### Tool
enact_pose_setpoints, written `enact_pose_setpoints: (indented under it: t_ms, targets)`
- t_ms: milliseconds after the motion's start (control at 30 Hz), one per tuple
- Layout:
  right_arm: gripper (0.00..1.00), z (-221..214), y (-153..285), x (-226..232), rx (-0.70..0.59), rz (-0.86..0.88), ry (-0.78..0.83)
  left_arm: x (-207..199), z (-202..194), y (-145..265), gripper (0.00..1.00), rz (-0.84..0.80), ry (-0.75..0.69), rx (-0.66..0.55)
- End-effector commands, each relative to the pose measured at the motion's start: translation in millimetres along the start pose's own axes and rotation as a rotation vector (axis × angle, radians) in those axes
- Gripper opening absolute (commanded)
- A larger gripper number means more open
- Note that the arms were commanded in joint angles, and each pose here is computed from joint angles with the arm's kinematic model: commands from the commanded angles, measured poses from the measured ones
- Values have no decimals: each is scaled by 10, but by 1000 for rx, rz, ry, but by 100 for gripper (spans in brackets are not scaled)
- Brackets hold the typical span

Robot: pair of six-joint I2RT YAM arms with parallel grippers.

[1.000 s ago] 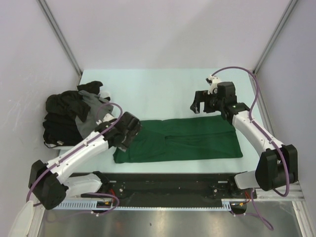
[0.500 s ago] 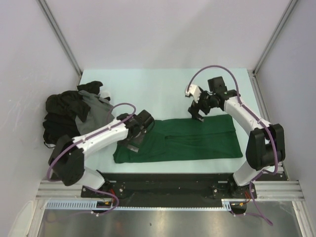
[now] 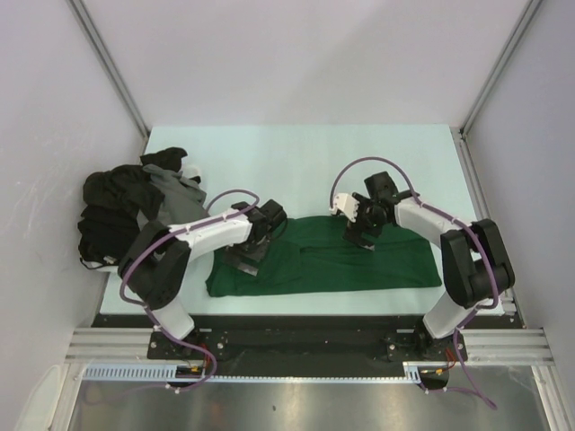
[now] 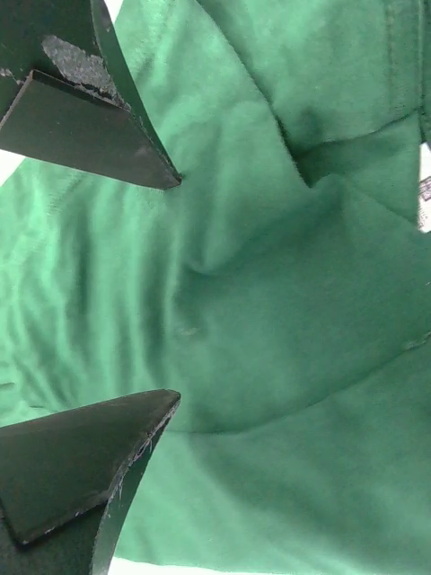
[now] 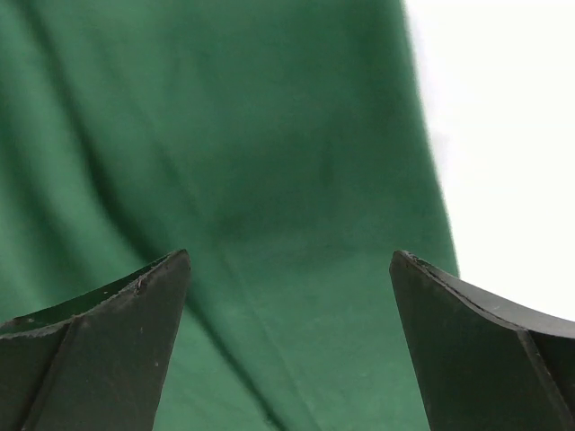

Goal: Fold and stack the t-shirts
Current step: Rotate the tshirt 90 degrees

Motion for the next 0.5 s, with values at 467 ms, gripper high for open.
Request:
enact_pose_setpoints:
  t_ms: [467]
  targets:
    - [100, 221, 109, -152, -52, -135, 11, -16, -67, -416, 100, 185, -27, 12]
Point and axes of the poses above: each gripper's point midway between its finger pads, its own y axis back along the fingers, its own x axis along the line the jaws close on, z = x × y, the point moved 5 cm from there along y, back along the fingers, and after that the axes turned 13 degrees about -y, right-handed, at the moved point
